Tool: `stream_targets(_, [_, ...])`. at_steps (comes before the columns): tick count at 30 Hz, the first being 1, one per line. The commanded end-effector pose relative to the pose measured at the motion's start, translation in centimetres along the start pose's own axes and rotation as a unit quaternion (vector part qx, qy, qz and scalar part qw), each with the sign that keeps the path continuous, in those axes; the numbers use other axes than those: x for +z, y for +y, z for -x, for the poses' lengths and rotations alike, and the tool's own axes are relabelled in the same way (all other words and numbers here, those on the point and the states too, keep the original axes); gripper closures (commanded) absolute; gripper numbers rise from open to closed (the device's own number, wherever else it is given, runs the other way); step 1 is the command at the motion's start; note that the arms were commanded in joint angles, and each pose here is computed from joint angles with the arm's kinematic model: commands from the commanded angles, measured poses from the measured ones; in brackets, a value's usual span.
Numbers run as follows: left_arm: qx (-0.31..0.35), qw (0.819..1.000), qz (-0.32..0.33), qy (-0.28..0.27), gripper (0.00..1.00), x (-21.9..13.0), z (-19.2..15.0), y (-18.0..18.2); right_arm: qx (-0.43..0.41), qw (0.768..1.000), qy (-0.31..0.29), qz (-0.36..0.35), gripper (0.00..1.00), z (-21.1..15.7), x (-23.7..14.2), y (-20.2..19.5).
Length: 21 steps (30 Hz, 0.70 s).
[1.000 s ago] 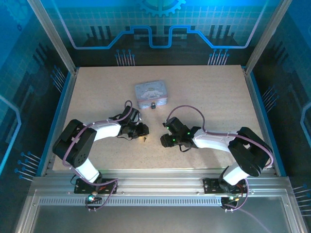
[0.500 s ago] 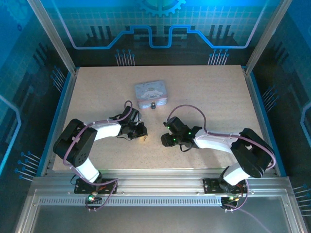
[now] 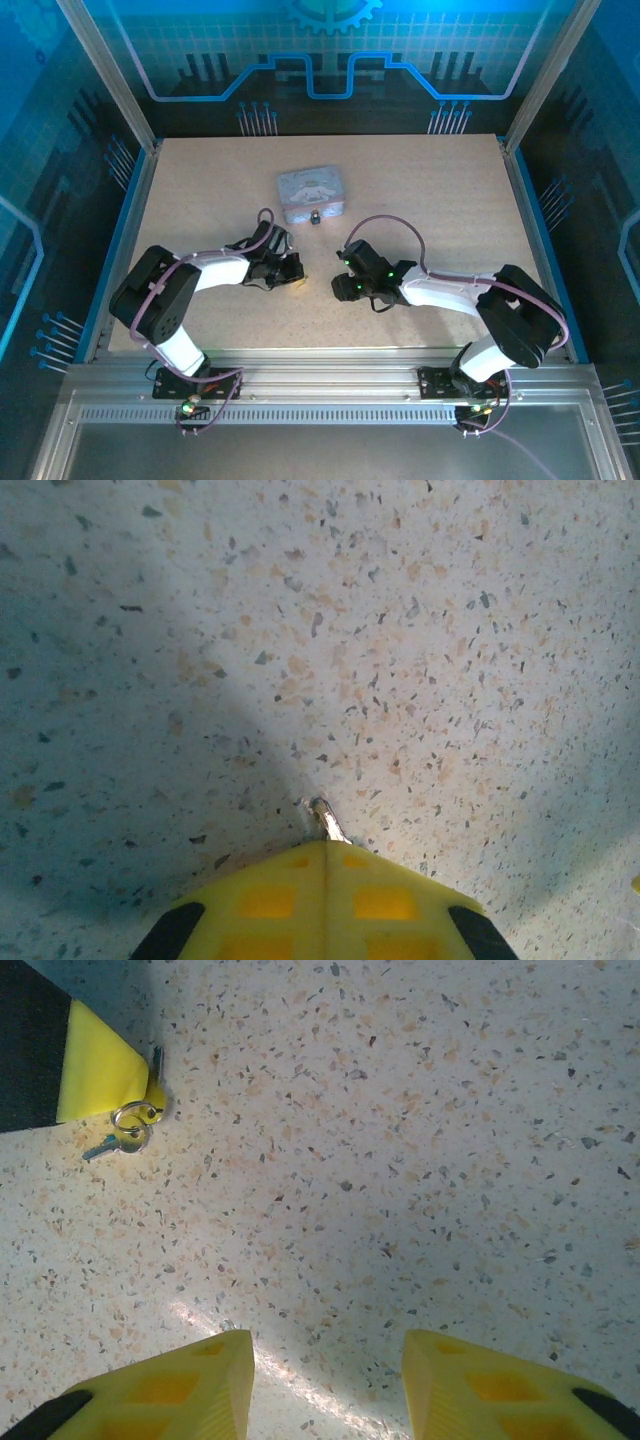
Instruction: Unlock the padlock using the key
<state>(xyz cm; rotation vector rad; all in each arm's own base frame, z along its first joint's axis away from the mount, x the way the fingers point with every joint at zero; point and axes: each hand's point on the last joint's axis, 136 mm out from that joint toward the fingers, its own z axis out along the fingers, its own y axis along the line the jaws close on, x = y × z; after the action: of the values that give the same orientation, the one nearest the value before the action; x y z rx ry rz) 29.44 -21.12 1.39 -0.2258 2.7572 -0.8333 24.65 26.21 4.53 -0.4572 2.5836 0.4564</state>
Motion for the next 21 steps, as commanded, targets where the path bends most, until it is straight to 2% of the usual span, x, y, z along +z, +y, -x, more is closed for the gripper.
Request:
stream_targets(1, [0.002,1.000,-0.009,0.018,1.00,0.0,-1.6,-0.1,0.008,1.000,-0.002,0.017,0.57,0.1,-0.1,0.9])
stream_targets(14, [0.040,0.998,-0.037,-0.023,1.00,-1.3,-0.3,-1.7,0.063,0.995,0.007,0.079,0.62,1.1,0.8,1.3])
stream_targets(18, [0.039,0.999,-0.025,-0.022,1.00,-1.5,0.0,-1.6,0.071,0.993,0.010,0.091,0.62,1.5,1.0,1.4])
stream_targets(21, [0.029,0.999,0.002,-0.027,1.00,-2.0,0.2,-0.9,0.053,0.996,0.018,0.068,0.60,1.9,1.0,1.6])
